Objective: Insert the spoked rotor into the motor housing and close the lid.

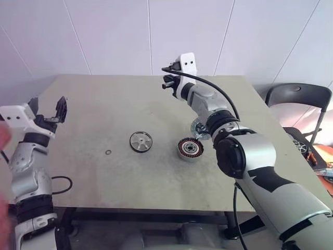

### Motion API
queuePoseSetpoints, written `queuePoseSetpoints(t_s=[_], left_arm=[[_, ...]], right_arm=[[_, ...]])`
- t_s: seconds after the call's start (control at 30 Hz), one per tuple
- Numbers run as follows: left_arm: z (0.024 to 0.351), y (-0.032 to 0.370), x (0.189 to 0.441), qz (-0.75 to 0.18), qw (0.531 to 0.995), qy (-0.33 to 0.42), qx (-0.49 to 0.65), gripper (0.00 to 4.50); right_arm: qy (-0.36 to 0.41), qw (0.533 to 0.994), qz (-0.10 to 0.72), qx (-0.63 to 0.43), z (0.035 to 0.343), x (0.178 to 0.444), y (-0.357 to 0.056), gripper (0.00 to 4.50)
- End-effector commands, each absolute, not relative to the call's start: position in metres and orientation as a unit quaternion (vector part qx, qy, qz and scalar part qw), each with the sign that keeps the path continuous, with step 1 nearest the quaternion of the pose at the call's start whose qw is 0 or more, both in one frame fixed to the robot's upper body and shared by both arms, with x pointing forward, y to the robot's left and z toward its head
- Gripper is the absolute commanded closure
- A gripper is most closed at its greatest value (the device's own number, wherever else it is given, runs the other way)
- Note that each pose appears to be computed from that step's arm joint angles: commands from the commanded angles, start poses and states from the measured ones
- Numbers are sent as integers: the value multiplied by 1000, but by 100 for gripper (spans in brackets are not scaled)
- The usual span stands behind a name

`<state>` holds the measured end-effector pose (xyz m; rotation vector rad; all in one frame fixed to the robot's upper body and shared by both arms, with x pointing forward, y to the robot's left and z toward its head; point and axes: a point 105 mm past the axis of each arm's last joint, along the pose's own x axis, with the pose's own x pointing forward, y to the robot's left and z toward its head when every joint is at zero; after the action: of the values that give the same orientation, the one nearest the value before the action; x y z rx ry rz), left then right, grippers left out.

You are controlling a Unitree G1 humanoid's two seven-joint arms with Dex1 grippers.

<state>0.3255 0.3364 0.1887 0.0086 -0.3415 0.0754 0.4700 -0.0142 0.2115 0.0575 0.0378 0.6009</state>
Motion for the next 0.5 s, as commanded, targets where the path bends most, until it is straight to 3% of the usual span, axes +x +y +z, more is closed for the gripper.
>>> queuePoseSetpoints(t_s=[0.03, 0.3, 0.5], left_arm=[[228, 336, 306, 34, 975, -214, 46, 5], [222, 345, 261, 66, 980, -171, 82, 5], [224, 337, 250, 64, 981, -157, 93, 5]], right_arm=[[-32, 947, 318, 41, 248, 465, 9, 450], [-68, 940, 327, 73, 269, 457, 32, 450], [-70, 945, 313, 58, 268, 455, 43, 450]])
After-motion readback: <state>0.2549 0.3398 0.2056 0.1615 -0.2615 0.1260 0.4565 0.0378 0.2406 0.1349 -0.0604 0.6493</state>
